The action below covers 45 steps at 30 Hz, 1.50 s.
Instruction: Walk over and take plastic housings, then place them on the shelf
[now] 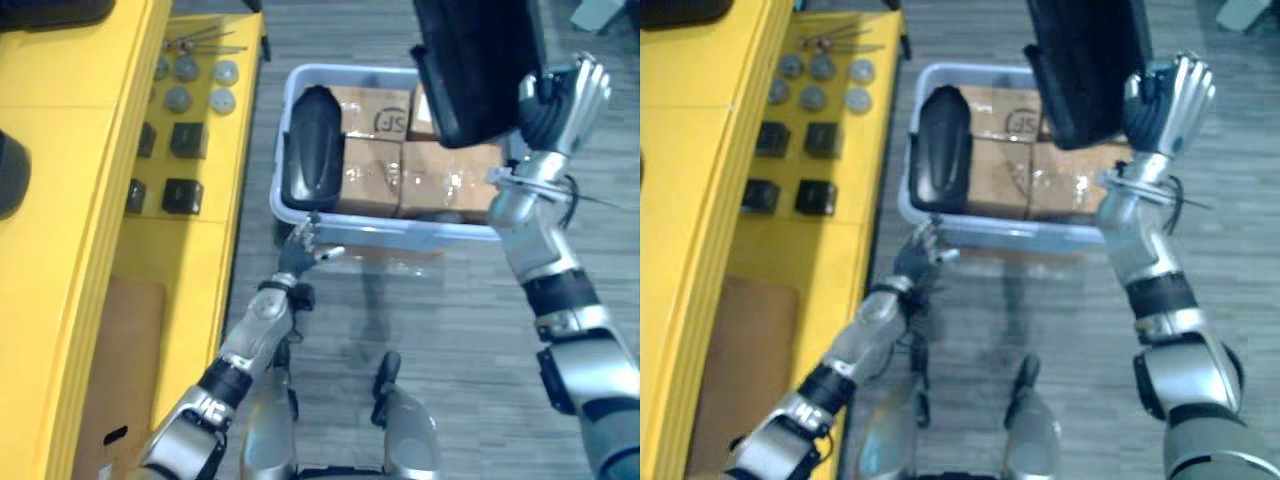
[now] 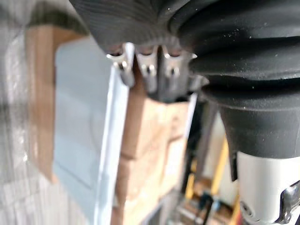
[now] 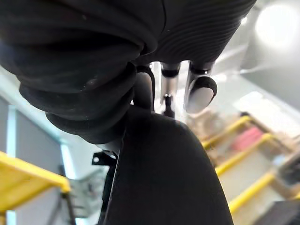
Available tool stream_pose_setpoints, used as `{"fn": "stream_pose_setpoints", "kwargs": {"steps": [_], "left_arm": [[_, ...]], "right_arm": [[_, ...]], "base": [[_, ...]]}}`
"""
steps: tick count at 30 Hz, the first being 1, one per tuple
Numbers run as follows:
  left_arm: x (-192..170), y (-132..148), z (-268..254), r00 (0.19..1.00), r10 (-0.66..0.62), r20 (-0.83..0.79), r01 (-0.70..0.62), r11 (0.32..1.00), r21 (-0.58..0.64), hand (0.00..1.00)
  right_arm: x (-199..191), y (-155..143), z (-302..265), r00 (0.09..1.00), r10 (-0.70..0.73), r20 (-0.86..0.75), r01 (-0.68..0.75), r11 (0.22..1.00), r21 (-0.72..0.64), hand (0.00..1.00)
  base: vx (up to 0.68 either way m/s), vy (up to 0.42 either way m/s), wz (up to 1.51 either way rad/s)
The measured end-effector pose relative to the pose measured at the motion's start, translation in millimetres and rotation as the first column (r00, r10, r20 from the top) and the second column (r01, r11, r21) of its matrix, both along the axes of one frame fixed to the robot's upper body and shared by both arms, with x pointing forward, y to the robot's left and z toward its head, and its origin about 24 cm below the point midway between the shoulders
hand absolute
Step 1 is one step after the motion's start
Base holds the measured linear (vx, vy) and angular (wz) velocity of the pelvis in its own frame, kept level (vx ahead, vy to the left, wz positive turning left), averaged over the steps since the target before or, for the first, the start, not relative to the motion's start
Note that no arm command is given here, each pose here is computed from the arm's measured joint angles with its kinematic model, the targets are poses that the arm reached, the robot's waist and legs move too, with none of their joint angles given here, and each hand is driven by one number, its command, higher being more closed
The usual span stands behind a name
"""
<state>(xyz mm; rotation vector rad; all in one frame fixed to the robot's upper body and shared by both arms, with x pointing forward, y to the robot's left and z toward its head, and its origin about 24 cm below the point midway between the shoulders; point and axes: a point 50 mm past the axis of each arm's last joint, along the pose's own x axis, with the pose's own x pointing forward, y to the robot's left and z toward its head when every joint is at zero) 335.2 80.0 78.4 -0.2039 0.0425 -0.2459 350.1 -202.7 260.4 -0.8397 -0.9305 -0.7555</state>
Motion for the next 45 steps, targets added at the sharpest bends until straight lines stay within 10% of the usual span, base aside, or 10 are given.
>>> {"fn": "stream_pose_setpoints", "kwargs": {"steps": [33, 34, 45], "left_arm": [[40.6, -32.0, 80.8, 0.99, 0.033, 0.141, 0.031, 0.903, -0.428, 0.0], [40.6, -32.0, 80.7, 0.99, 0.034, 0.14, 0.03, 0.903, -0.429, 1.0], [39.2, -27.7, 76.5, 0.992, 0.018, 0.129, 0.062, 0.805, -0.59, 1.0]], "right_arm": [[-11.5, 100.3, -34.3, 0.902, 0.42, -0.099, -0.432, 0.881, -0.192, 1.0], [-11.5, 100.3, -34.4, 0.902, 0.421, -0.099, -0.432, 0.882, -0.19, 1.0], [-18.2, 104.4, -59.9, 0.872, 0.468, -0.143, -0.481, 0.874, -0.075, 1.0]], "base": [[0.0, 0.001, -0.06], [0.0, 0.0, 0.0], [0.0, 0.001, 0.0]]}}
